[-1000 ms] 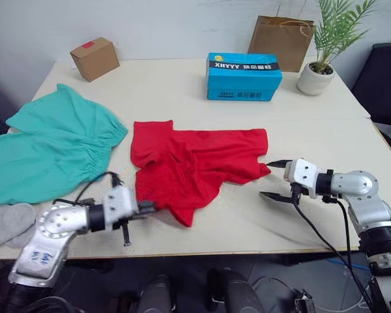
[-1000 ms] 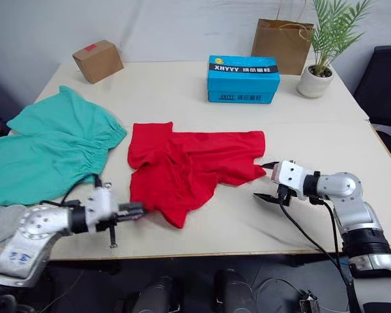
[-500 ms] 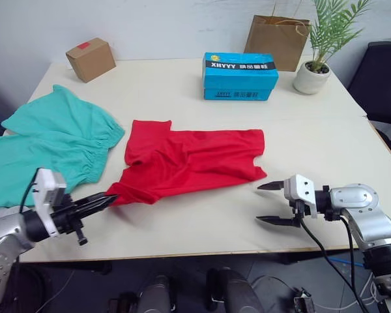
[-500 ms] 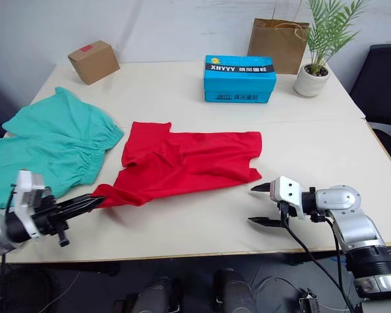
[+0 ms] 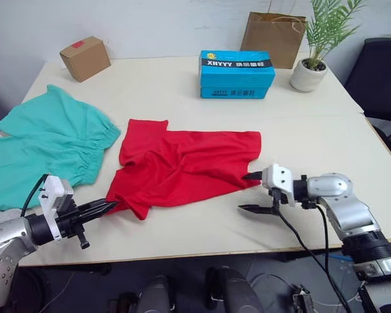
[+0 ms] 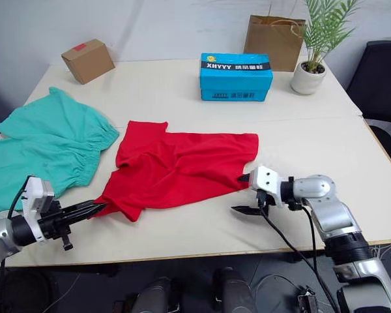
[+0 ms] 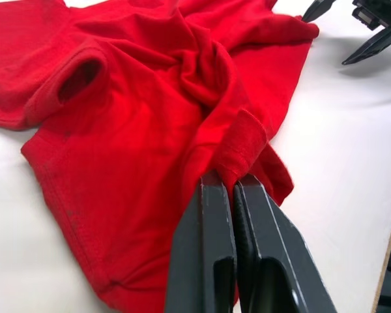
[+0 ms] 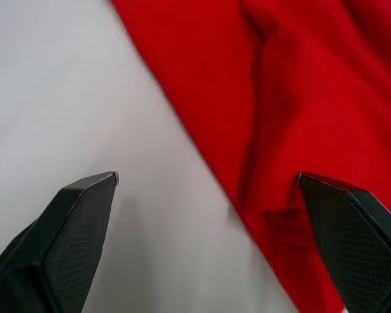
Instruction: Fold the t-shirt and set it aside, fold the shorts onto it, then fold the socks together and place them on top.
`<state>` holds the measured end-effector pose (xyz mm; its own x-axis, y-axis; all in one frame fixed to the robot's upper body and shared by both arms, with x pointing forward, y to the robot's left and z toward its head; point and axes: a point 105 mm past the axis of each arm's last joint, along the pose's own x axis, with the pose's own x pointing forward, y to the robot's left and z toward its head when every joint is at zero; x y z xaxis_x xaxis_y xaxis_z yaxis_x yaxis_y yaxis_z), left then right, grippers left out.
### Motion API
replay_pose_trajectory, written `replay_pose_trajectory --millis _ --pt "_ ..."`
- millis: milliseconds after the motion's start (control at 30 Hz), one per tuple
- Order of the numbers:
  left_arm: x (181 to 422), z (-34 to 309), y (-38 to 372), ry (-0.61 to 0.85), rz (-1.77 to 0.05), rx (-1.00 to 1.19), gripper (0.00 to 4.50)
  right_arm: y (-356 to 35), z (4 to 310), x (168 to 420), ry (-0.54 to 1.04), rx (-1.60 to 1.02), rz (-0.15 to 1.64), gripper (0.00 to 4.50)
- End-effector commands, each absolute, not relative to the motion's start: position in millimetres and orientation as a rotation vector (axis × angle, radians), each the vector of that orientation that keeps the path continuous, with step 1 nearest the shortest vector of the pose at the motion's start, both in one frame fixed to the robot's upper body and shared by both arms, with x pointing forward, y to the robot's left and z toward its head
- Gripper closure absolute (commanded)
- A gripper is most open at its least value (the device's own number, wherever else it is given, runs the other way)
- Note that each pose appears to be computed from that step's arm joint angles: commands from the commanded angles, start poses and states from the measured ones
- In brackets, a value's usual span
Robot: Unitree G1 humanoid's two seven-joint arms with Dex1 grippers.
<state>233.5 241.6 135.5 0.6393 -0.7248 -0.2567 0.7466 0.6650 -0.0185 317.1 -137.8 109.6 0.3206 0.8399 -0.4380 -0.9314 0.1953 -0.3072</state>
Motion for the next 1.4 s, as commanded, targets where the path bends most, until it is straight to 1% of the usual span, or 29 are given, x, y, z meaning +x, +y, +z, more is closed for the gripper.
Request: replay_pose_trajectory --millis 33,133,200,333,467,533,600,633,667,733,833,1000,1100,1133,1400 --pt "234 141 240 0.231 -0.848 0.127 4.45 -125 126 324 0.120 -0.562 1.230 0.00" --pt "235 140 237 0.231 -0.853 0.131 4.45 -122 136 339 0.069 -0.551 1.161 0.00" --pt "236 139 235 0.234 -0.859 0.136 4.45 -125 144 355 0.031 -0.549 1.077 0.00" --pt "240 139 233 0.232 -0.865 0.140 4.45 -142 154 381 -0.001 -0.613 0.929 0.00" --pt "242 139 231 0.233 -0.875 0.148 4.45 -157 165 391 -0.035 -0.655 0.857 0.00" --pt "242 137 230 0.237 -0.878 0.152 4.45 -159 174 387 -0.095 -0.663 0.882 0.00" --pt "241 136 229 0.242 -0.884 0.156 4.45 -160 185 374 -0.175 -0.658 0.941 0.00" --pt "241 135 229 0.243 -0.884 0.157 4.45 -161 186 361 -0.188 -0.639 1.010 0.00" --pt "241 135 228 0.243 -0.884 0.157 4.45 -163 182 345 -0.182 -0.645 1.088 0.00" --pt "239 134 229 0.244 -0.882 0.158 4.45 -173 163 326 -0.099 -0.693 1.147 0.00" --pt "238 133 229 0.245 -0.879 0.157 4.45 -178 143 320 -0.016 -0.720 1.116 0.00" --pt "237 131 228 0.248 -0.883 0.156 4.45 -180 118 323 0.072 -0.758 1.037 0.00" --pt "237 131 228 0.247 -0.885 0.158 4.50 -176 117 324 0.067 -0.735 1.033 0.61" --pt "238 131 228 0.247 -0.886 0.158 4.50 -174 116 324 0.072 -0.727 1.037 0.89" --pt "238 133 228 0.240 -0.889 0.162 4.50 -176 108 335 0.152 -0.749 1.005 3.62"
